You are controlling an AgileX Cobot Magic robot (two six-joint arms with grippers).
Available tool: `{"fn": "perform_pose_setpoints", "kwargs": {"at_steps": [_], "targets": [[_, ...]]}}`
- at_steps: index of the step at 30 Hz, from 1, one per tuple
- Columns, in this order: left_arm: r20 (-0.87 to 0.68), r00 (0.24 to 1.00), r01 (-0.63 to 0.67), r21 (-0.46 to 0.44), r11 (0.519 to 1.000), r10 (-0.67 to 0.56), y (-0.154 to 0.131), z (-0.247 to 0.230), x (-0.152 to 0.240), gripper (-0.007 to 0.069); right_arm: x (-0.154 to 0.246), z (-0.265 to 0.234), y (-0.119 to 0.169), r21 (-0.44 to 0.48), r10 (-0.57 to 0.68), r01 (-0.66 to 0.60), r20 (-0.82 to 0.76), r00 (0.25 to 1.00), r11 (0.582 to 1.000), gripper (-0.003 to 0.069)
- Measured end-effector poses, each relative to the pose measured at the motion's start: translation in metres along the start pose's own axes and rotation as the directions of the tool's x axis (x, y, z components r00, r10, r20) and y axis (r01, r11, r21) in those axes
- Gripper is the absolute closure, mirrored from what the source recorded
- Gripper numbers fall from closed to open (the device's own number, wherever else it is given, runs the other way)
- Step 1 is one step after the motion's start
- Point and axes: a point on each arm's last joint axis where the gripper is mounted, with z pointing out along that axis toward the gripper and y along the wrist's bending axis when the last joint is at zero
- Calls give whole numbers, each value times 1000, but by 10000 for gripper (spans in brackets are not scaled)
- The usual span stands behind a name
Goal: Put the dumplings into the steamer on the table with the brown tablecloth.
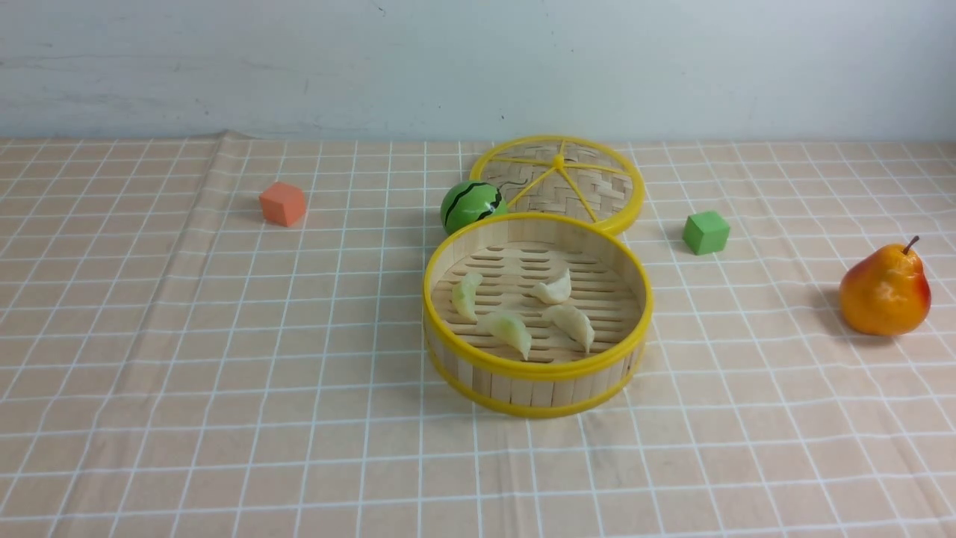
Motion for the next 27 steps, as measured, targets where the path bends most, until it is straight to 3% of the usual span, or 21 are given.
{"fn": "perform_pose_setpoints", "kwargs": {"at_steps": [27], "targets": [[0,1000,0,0,1000,0,0,0,0,608,0,0,0,0,0,0,0,1000,1000,516]]}}
